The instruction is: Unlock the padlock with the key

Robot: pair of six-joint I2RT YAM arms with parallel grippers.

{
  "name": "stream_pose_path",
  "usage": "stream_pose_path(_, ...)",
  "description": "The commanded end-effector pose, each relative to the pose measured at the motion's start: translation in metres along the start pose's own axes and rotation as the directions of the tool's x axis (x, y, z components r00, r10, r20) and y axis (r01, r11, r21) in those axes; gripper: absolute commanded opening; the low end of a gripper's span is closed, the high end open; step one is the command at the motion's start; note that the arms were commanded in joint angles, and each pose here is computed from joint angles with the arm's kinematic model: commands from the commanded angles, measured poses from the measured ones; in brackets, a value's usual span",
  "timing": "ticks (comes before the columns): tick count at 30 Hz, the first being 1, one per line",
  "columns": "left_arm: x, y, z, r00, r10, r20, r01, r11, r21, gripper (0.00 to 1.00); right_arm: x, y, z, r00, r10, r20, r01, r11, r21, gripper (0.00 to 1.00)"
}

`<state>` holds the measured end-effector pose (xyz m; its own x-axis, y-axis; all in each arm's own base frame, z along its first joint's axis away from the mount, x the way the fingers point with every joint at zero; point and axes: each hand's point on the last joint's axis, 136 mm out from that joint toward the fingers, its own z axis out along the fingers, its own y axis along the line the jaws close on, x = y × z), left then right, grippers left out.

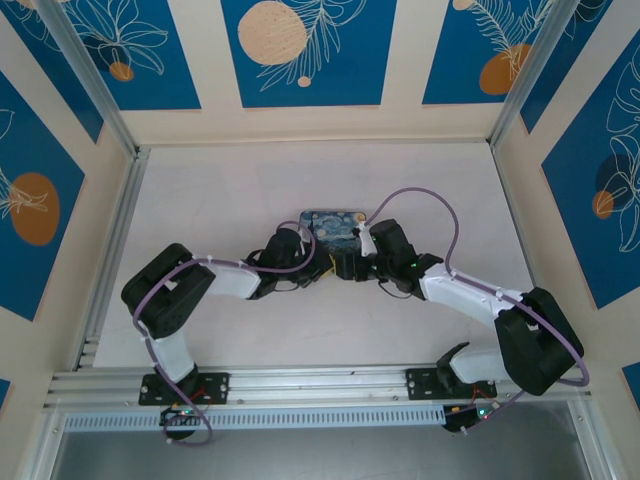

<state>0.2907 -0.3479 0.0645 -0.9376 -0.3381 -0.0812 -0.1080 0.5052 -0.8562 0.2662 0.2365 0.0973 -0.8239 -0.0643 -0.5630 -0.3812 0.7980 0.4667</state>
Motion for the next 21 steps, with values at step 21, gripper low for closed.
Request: stream_pose_path(21, 0.015, -0.007, -0.005, 0.991, -0.068, -0.119, 0.061, 0.996, -0.06, 0.0, 0.015, -0.015, 0.028, 0.967, -0.253, -0.007, 0.251, 0.957, 0.148, 0.38)
